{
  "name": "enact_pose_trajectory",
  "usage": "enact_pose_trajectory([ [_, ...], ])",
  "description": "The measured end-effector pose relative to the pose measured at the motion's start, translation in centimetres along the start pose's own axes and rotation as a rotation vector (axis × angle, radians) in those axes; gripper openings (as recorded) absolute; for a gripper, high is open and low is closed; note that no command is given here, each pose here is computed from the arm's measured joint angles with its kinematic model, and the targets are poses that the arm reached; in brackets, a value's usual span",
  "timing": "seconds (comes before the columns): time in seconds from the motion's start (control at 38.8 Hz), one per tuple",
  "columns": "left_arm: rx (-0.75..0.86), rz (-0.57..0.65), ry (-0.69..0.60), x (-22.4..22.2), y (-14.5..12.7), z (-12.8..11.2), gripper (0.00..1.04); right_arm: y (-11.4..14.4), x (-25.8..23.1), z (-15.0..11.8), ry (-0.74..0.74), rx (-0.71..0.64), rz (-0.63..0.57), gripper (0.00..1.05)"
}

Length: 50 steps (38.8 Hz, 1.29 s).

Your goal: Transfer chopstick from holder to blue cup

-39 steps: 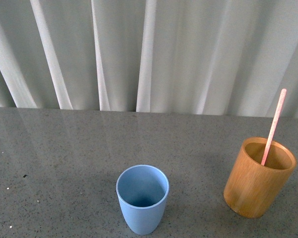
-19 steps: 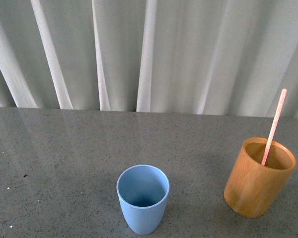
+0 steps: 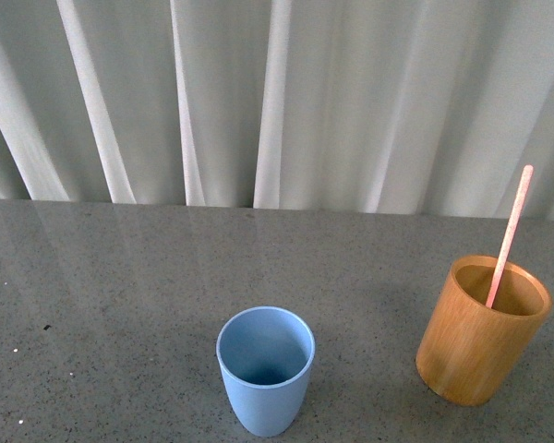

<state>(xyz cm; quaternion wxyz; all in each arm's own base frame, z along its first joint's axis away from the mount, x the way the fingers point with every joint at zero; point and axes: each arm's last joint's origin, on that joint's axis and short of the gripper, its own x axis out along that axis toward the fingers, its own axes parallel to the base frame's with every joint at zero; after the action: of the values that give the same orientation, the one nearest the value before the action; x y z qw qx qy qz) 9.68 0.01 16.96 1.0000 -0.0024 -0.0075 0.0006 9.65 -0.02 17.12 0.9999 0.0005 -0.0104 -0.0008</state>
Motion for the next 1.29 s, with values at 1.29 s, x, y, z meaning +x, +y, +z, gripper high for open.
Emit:
enact_pose_trajectory([
  [1.29,0.000,0.000,-0.001,0.0,0.0,0.0,0.98,1.0,19.9,-3.9,0.388,0.081,0.145,0.95],
])
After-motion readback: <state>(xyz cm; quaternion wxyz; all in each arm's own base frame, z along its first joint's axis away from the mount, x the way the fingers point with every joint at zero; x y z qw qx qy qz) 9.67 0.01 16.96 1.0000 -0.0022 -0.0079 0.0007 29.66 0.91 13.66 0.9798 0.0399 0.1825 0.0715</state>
